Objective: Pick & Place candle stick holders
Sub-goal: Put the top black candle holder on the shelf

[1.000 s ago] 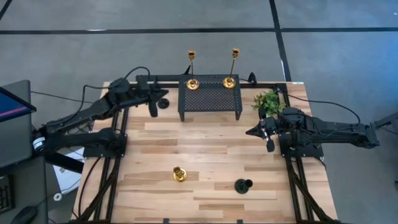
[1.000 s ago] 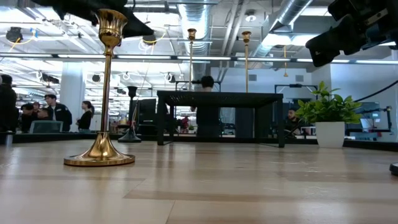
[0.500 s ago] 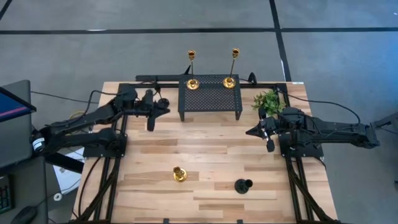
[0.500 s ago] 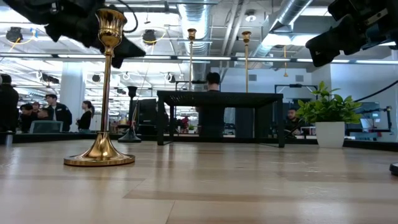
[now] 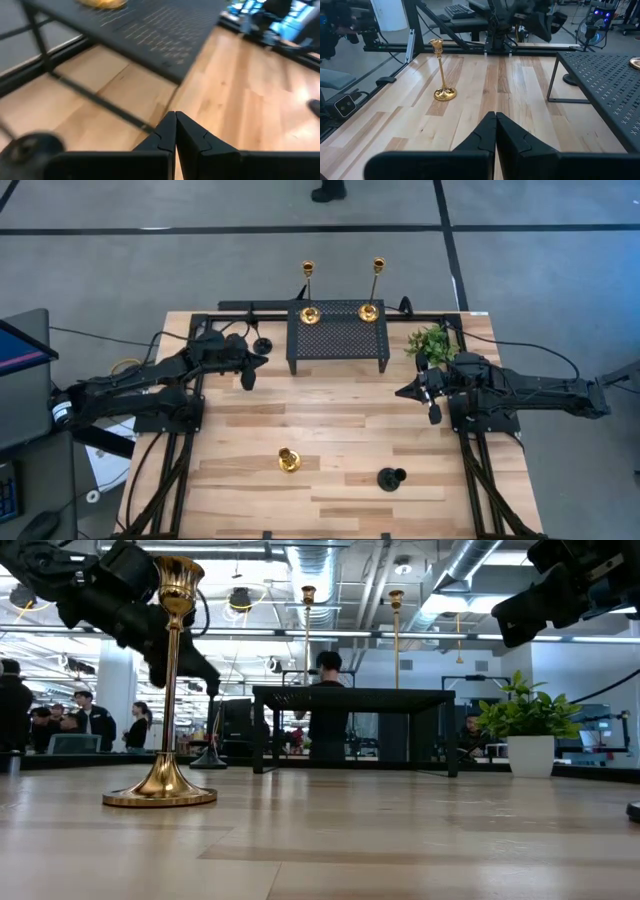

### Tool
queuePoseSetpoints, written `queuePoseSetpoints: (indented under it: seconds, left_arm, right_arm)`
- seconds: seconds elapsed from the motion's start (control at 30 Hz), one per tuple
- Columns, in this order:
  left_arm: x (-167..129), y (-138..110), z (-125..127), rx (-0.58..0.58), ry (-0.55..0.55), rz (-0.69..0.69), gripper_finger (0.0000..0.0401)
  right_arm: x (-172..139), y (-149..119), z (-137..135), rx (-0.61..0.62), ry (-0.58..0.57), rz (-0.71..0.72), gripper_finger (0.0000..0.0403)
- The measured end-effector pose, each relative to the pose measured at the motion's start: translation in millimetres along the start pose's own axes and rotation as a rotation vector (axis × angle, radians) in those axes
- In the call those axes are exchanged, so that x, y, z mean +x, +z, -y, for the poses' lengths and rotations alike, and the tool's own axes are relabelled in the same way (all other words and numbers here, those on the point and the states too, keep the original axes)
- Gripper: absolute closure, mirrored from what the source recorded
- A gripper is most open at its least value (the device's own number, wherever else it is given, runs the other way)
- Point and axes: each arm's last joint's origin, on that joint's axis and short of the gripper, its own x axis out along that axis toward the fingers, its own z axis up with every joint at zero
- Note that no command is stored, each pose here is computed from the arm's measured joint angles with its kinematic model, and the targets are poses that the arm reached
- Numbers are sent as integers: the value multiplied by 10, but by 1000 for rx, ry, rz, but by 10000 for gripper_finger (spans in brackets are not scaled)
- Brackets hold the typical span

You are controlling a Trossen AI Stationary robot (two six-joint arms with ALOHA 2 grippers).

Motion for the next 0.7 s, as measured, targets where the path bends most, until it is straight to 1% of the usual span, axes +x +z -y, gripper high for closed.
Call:
queuePoseSetpoints:
  seconds: [0.2, 0.3, 0.43, 0.6, 0.7]
  left_arm:
    - [15, -140, -76, -120, 185, -8, 397]
    - [16, -195, -108, -136, 269, -9, 397]
    - [9, -204, -139, -133, 373, 9, 397]
    - [7, -204, -150, -124, 408, 13, 386]
    - [17, -212, -167, -122, 456, 13, 370]
  right_arm:
    - [0, 0, 0, 0, 0, 0, 403]
    - [0, -1, 0, 0, 0, 0, 403]
    - [1, -1, 0, 0, 0, 0, 403]
    - [0, 0, 0, 0, 0, 0, 403]
    - [0, 0, 0, -2, 0, 0, 403]
